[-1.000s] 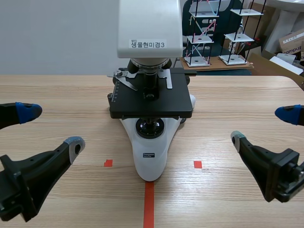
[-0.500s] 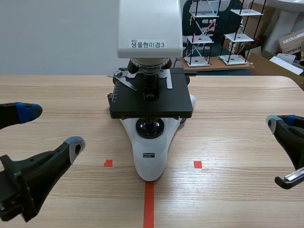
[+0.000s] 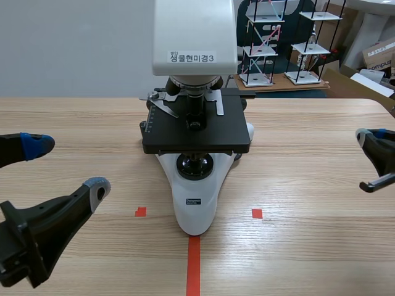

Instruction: Point at the fine focus knob

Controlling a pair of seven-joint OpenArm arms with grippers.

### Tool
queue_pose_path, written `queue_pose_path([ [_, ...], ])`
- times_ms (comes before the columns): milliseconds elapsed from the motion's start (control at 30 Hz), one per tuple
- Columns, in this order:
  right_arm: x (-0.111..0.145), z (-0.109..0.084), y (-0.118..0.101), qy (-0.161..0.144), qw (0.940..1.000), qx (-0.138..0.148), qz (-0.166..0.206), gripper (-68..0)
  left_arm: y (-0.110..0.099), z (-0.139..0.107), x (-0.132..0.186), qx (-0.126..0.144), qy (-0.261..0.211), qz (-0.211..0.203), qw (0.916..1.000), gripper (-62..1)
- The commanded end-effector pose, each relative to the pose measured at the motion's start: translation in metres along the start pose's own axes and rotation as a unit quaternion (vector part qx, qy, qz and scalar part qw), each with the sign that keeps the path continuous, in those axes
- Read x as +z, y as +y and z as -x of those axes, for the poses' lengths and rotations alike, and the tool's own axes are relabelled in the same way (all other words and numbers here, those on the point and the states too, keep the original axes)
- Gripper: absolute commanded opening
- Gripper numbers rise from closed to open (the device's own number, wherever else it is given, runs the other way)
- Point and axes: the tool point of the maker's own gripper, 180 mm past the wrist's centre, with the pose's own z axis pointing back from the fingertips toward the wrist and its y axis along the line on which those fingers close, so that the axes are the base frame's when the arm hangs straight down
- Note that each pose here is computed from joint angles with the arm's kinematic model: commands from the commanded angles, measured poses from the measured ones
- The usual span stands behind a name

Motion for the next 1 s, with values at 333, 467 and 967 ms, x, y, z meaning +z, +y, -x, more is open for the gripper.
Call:
queue_pose_path([
  [333,-0.074,-0.036,0.009,-0.051,0.9955,0.038,-0.069,-67.4,0.000,-0.004,0.001,0.005,-0.009,-0.002,0.9999,1.4],
  [467,-0.095,-0.041,0.016,-0.052,0.9935,0.053,-0.086,-67.4,0.000,-0.004,0.001,0.005,-0.009,-0.002,0.9999,1.4],
  [967,-0.121,-0.047,0.035,-0.052,0.9899,0.069,-0.113,-67.4,0.000,-0.004,0.001,0.005,-0.009,-0.002,0.9999,1.4],
])
